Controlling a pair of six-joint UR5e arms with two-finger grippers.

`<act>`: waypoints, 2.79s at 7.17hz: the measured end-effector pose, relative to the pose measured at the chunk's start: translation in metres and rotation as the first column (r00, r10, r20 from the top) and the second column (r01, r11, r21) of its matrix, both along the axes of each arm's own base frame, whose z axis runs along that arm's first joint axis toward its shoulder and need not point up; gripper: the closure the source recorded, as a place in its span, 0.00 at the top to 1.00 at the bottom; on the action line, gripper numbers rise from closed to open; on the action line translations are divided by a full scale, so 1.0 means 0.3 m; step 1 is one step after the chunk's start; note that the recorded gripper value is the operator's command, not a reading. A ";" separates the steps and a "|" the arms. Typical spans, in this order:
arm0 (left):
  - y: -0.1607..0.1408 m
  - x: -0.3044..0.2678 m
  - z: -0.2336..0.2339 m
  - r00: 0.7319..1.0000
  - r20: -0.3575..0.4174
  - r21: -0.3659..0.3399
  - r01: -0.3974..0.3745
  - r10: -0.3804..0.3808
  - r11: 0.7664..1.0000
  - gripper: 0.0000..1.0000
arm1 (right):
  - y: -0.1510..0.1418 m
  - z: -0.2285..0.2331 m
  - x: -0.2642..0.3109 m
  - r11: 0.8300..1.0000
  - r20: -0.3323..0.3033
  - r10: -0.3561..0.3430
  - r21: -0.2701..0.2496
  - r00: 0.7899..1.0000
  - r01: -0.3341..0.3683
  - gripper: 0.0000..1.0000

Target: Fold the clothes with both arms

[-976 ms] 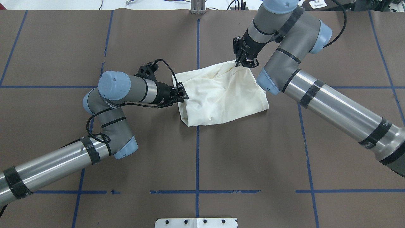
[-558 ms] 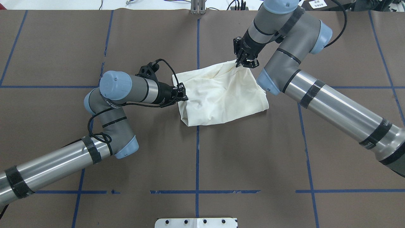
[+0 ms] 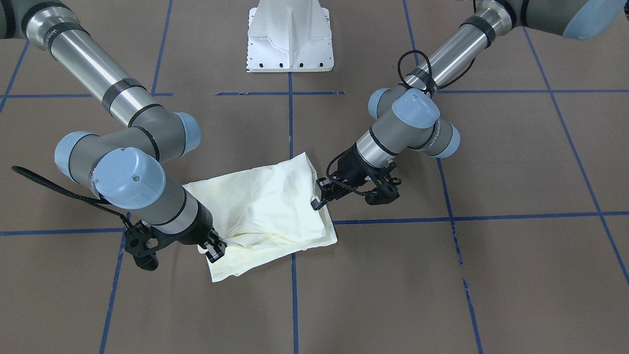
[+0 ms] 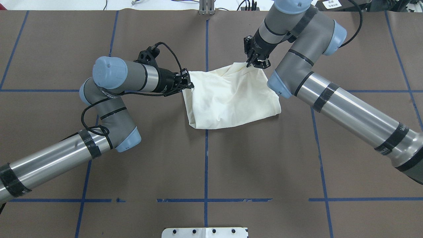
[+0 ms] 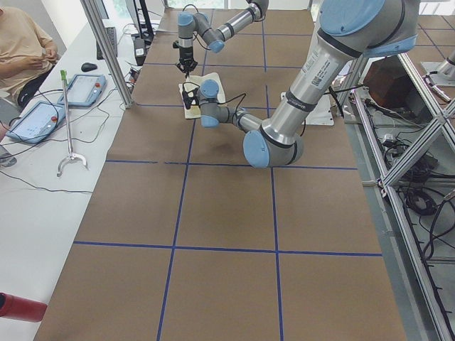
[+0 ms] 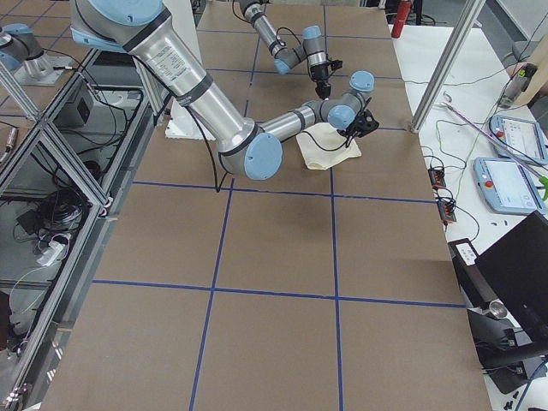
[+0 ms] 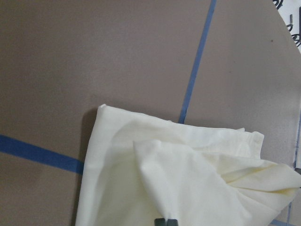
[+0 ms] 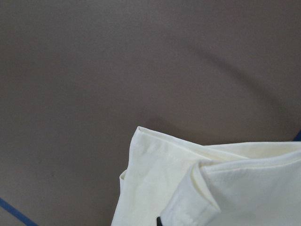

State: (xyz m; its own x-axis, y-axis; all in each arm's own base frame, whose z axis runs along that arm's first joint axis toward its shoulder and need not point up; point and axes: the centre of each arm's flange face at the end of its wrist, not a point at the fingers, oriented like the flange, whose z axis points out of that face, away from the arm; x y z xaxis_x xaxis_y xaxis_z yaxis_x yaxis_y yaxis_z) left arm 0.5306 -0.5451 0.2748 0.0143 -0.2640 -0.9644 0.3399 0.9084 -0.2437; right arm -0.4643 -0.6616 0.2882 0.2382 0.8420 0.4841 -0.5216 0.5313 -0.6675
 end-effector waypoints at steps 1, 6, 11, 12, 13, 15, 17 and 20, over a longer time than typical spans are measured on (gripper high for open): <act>-0.003 -0.006 0.019 1.000 0.008 -0.003 0.003 -0.003 1.000 0.00 | -0.002 0.002 -0.003 1.000 -0.005 0.006 0.005 1.000 -0.006 0.00; -0.005 0.015 0.120 0.999 0.051 -0.032 0.007 -0.005 0.999 0.46 | -0.031 0.001 -0.037 1.000 -0.015 0.017 0.019 1.000 -0.017 1.00; -0.063 -0.058 0.109 0.999 0.047 -0.020 0.020 -0.019 1.000 0.49 | -0.137 0.055 0.070 0.987 -0.027 -0.032 0.157 0.999 0.036 1.00; -0.096 -0.154 0.099 1.000 0.031 -0.015 0.005 -0.005 1.000 0.49 | -0.162 0.094 0.173 0.982 -0.023 -0.048 0.182 0.999 0.052 1.00; -0.126 -0.296 0.121 0.999 0.026 0.005 -0.019 0.019 1.000 0.50 | -0.159 0.166 0.292 0.970 -0.030 -0.071 0.229 0.997 0.076 1.00; -0.170 -0.654 0.316 0.990 0.131 0.185 -0.066 0.042 0.981 0.50 | -0.132 0.401 0.603 0.921 -0.083 -0.144 0.352 0.986 0.165 1.00; -0.166 -1.015 0.632 0.950 0.313 0.387 -0.129 0.002 0.913 0.50 | -0.072 0.681 0.936 0.827 -0.180 -0.231 0.480 0.956 0.291 1.00; -0.144 -1.532 0.957 0.826 0.555 0.534 -0.265 -0.096 0.803 0.58 | 0.095 1.061 1.369 0.671 -0.326 -0.314 0.588 0.892 0.452 1.00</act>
State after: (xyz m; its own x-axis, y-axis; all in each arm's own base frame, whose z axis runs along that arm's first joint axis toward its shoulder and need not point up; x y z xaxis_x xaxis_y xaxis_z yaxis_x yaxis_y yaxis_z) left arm 0.0710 -0.5884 0.5619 0.5607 0.3542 -0.7485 0.1608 0.8401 0.5181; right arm -0.0535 -0.6332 0.6064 0.6093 0.1652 0.7755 -0.2480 0.9687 -0.0115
